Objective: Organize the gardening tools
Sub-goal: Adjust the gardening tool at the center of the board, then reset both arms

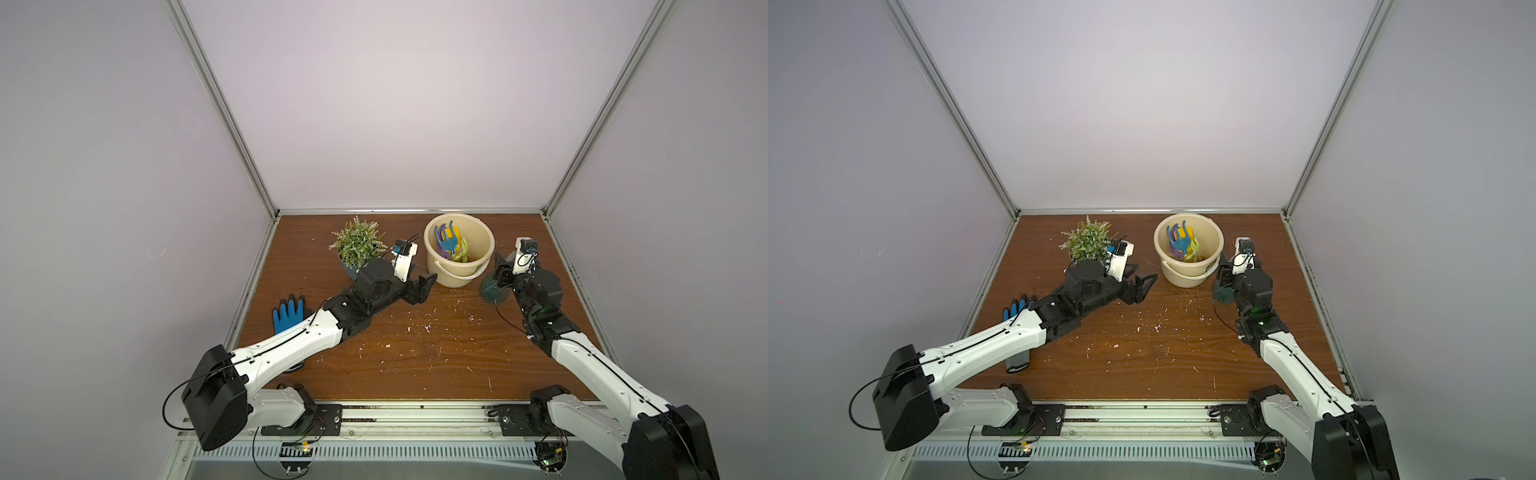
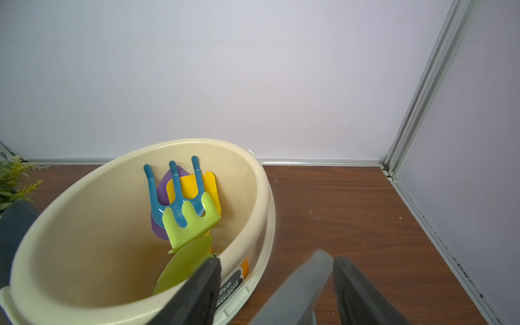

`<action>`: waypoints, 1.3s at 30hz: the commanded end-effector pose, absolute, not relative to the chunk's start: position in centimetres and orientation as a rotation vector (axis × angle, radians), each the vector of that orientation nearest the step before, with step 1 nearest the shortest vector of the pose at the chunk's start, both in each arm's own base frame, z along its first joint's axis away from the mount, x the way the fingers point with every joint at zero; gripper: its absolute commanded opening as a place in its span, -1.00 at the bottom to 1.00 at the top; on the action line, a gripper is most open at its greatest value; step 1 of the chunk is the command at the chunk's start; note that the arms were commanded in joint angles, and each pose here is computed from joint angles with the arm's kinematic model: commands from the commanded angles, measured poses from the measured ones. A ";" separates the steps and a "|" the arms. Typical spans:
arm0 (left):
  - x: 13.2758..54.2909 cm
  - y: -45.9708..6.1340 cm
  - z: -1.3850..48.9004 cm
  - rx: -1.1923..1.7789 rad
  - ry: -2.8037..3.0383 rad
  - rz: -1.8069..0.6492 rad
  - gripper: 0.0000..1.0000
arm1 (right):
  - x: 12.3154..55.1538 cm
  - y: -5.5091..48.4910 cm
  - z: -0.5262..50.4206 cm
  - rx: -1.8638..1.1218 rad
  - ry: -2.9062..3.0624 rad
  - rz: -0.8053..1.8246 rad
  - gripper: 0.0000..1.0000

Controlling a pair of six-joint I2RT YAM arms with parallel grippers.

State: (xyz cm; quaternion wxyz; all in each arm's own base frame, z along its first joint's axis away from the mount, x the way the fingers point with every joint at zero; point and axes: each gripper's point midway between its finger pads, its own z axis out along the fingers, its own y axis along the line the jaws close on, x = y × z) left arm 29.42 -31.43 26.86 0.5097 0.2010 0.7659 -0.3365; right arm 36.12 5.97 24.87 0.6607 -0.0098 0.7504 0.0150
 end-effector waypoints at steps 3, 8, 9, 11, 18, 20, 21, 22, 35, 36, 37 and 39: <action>29.5 -31.2 26.9 0.473 1.836 -0.823 0.52 | 35.5 7.1 28.2 -0.044 1.632 0.117 0.40; 29.6 -31.2 27.0 0.472 1.835 -0.823 0.52 | 34.5 7.2 29.9 -0.054 1.614 0.149 0.42; 29.6 -31.2 27.1 0.473 1.833 -0.823 0.52 | 34.3 7.2 30.2 -0.054 1.611 0.155 0.42; 29.6 -31.4 27.0 0.477 1.834 -0.824 0.52 | 33.8 7.0 31.0 -0.045 1.600 0.155 0.42; 29.6 -31.5 27.0 0.479 1.834 -0.829 0.52 | 33.0 3.7 32.5 0.103 1.602 0.049 0.24; 29.6 -31.4 26.9 0.477 1.834 -0.827 0.52 | 32.9 2.1 31.9 0.179 1.617 -0.004 0.02; 29.6 -31.3 26.9 0.474 1.835 -0.823 0.52 | 32.8 1.1 31.3 0.225 1.628 -0.037 -0.05; 29.6 -31.1 26.8 0.472 1.836 -0.818 0.52 | 32.7 0.2 30.8 0.263 1.634 -0.066 -0.15; 32.6 -21.2 24.9 0.164 1.943 -0.413 0.55 | 31.7 -3.9 20.0 0.434 1.820 -0.170 0.15; 32.8 -19.5 24.9 0.113 1.945 -0.355 0.55 | 31.6 -4.1 19.5 0.440 1.822 -0.187 0.18; 32.9 -18.1 24.8 0.078 1.952 -0.312 0.55 | 31.4 -4.4 19.0 0.451 1.825 -0.205 0.21; 33.0 -14.9 24.4 -0.015 1.958 -0.217 0.56 | 31.2 -5.1 18.0 0.470 1.834 -0.246 0.24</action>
